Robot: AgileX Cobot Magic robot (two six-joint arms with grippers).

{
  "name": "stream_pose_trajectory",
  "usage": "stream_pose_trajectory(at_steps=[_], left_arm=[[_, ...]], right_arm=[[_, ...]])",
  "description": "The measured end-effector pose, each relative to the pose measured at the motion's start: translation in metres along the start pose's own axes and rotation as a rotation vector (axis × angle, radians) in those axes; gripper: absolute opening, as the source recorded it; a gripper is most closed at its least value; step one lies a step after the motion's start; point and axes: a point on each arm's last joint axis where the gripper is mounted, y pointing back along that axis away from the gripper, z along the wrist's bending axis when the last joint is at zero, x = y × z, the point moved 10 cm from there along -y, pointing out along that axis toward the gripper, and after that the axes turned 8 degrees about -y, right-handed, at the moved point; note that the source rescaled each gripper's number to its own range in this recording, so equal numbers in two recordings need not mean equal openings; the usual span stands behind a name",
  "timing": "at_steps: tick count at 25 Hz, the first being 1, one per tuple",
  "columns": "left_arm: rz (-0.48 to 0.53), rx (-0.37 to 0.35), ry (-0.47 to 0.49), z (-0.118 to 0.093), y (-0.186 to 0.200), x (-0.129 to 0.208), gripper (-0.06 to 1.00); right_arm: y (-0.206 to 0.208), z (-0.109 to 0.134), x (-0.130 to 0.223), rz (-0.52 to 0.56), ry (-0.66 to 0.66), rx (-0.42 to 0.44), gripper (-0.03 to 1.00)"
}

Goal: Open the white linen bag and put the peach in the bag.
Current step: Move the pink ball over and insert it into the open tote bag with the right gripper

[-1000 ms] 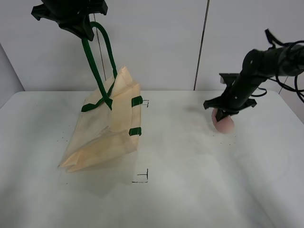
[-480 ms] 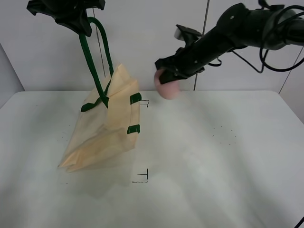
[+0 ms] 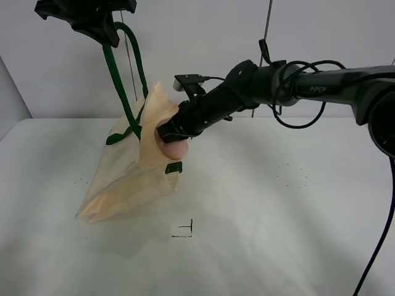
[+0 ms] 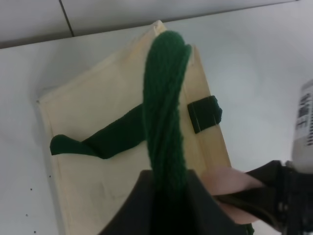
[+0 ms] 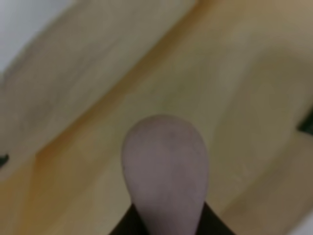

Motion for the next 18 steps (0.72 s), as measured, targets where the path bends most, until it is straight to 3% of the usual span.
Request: stream_pose_trajectory(at_steps=[6, 12, 18], left_arm=[[0.000, 0.000, 0.000, 0.000, 0.000, 0.000, 0.00], [0.000, 0.000, -0.001, 0.000, 0.000, 0.000, 0.00], [0.000, 0.001, 0.000, 0.000, 0.000, 0.000, 0.00]], right_arm=[[-0.006, 0.009, -0.012, -0.079, 0.047, -0.038, 0.00], [-0.019, -0.007, -0.013, -0.116, 0.064, 0.025, 0.00], [-0.045, -0.017, -0.006, -0.113, 0.054, 0.009, 0.00]])
